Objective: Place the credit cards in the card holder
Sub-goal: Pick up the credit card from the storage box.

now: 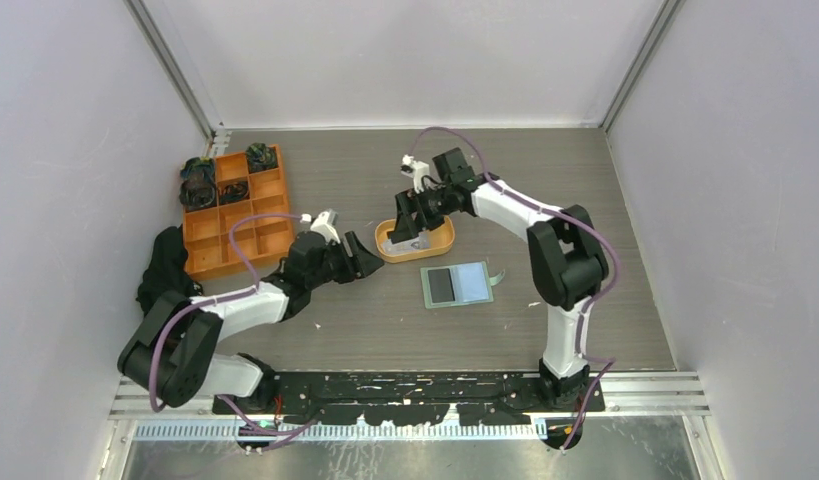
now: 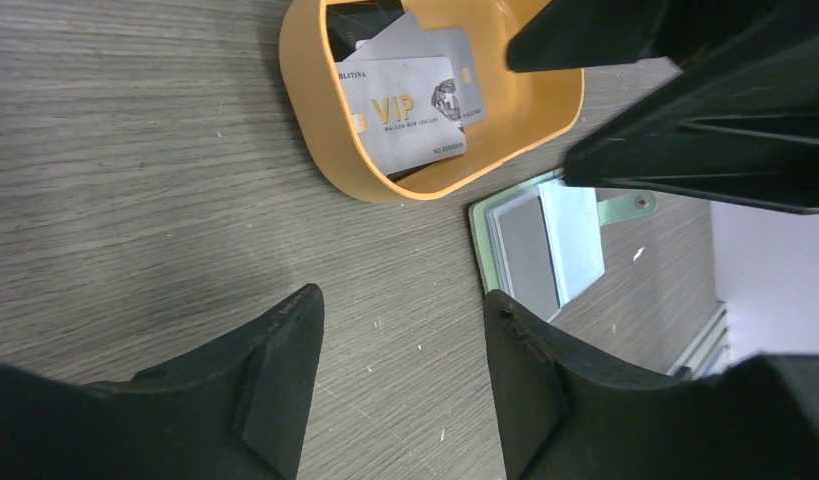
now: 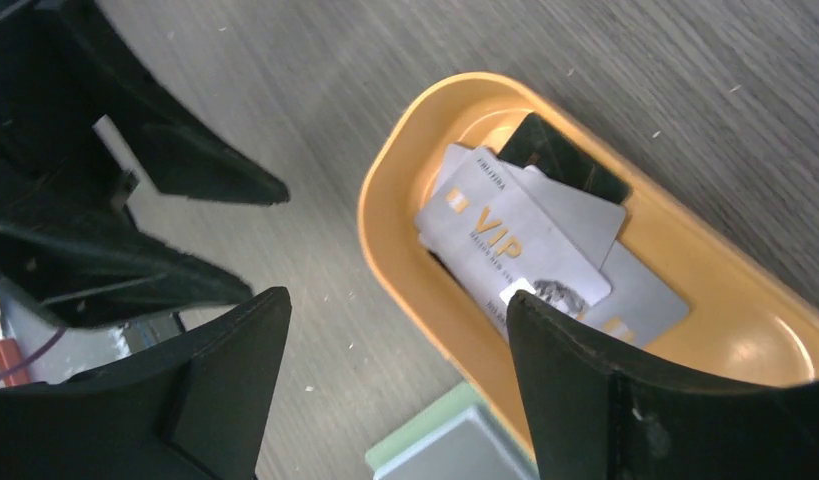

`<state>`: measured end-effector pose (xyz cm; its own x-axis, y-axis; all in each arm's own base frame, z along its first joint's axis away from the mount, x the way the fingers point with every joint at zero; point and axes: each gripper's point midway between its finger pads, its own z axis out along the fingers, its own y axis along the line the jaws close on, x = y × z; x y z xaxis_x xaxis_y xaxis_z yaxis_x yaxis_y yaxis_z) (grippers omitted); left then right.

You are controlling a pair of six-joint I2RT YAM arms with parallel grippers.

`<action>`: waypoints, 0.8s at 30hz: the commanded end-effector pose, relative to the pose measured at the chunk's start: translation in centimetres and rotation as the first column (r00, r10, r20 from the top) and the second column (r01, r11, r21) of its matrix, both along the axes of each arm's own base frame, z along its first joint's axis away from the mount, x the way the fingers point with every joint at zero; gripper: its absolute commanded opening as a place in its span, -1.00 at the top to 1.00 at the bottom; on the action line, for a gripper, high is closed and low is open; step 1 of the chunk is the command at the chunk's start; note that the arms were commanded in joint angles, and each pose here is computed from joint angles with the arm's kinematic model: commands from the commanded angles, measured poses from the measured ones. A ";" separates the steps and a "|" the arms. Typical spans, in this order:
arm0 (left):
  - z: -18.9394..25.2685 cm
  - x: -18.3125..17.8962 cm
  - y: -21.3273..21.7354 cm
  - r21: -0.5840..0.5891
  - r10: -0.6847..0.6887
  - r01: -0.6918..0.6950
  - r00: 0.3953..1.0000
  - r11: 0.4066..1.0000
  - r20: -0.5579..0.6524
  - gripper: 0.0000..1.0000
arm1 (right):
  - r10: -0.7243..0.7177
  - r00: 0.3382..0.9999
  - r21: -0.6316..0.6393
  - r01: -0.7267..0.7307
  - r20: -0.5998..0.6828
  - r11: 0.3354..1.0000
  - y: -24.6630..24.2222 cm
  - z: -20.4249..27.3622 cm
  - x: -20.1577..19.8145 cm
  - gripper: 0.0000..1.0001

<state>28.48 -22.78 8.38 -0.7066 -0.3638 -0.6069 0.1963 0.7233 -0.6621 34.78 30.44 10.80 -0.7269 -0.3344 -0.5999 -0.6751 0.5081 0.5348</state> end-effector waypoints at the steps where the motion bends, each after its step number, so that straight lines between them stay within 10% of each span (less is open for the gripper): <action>1: 3.2 1.9 -1.5 -0.130 -0.025 0.031 0.998 0.991 0.053 -0.19 | -0.075 0.997 -0.038 0.077 0.032 0.996 1.1 0.2 2.9 -0.58; 8: 1.1 3.6 -1.5 -0.089 0.014 -0.017 0.999 0.996 -0.033 -0.06 | -0.150 0.989 -0.157 0.150 0.016 0.976 0.0 -2.7 3.9 -0.27; 24: -2.4 5.6 -2.1 0.030 0.021 -0.017 0.987 0.999 -0.159 0.44 | -0.169 0.985 -0.269 0.150 -0.048 0.951 -0.1 -6.7 3.1 -0.31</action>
